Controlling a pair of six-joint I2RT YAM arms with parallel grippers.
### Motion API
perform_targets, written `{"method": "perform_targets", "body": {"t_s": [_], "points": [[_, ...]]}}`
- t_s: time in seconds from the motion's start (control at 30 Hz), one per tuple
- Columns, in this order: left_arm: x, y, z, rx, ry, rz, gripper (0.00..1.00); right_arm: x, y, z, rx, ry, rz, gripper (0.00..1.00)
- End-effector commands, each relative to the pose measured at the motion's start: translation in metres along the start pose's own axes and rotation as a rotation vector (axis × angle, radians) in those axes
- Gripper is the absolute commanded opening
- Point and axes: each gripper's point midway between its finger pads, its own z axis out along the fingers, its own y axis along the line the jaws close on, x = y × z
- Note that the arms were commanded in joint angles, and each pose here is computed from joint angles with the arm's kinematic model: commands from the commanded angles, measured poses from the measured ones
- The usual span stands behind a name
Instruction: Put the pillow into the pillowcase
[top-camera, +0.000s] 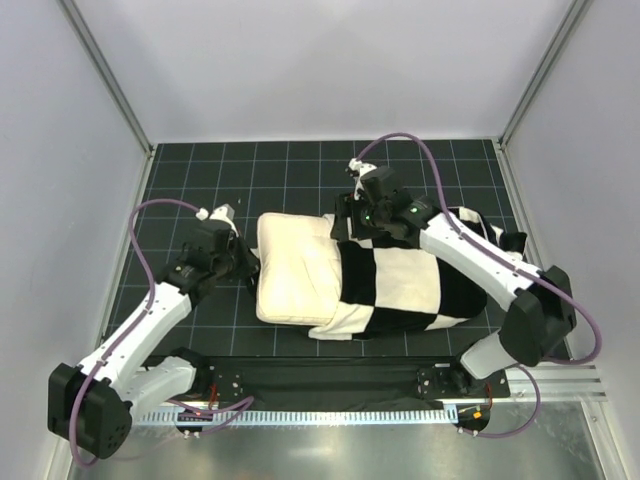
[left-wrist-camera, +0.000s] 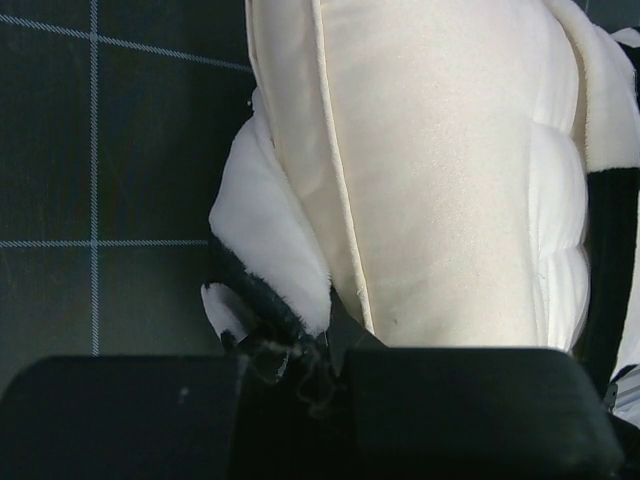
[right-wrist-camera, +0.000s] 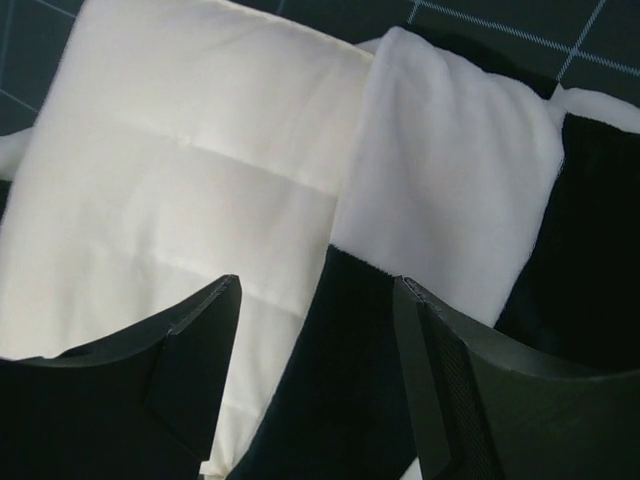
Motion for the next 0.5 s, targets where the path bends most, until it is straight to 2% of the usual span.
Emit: {"method": "perform_targets", "body": {"t_s": [0.0, 0.13, 0.23, 0.27, 0.3, 0.37, 0.47], "points": [[-0.019, -0.019, -0.002, 0.082, -0.063, 0.025, 0.0, 0.005, -0.003, 0.018, 0.022, 0.012, -0.027, 0.68], [-0.019, -0.021, 0.0, 0.089, -0.058, 0.034, 0.0, 0.024, -0.003, 0.035, 0.035, 0.067, -0.039, 0.64], [-0.016, -0.024, 0.004, 0.09, -0.043, 0.045, 0.0, 0.03, -0.008, 0.043, 0.061, 0.09, -0.042, 0.34], [-0.015, -0.024, 0.007, 0.084, -0.034, 0.046, 0.0, 0.028, -0.007, 0.042, 0.062, 0.089, -0.043, 0.18], [-0.012, -0.029, 0.009, 0.087, -0.03, 0.063, 0.01, 0.021, -0.002, 0.04, 0.048, 0.074, -0.047, 0.12], [-0.012, -0.038, 0.013, 0.086, -0.035, 0.079, 0.0, 0.006, 0.012, 0.032, -0.001, 0.029, -0.054, 0.05], [-0.002, -0.055, 0.025, 0.05, -0.044, 0.144, 0.0, -0.022, 0.046, 0.016, -0.13, -0.02, -0.043, 0.04]]}}
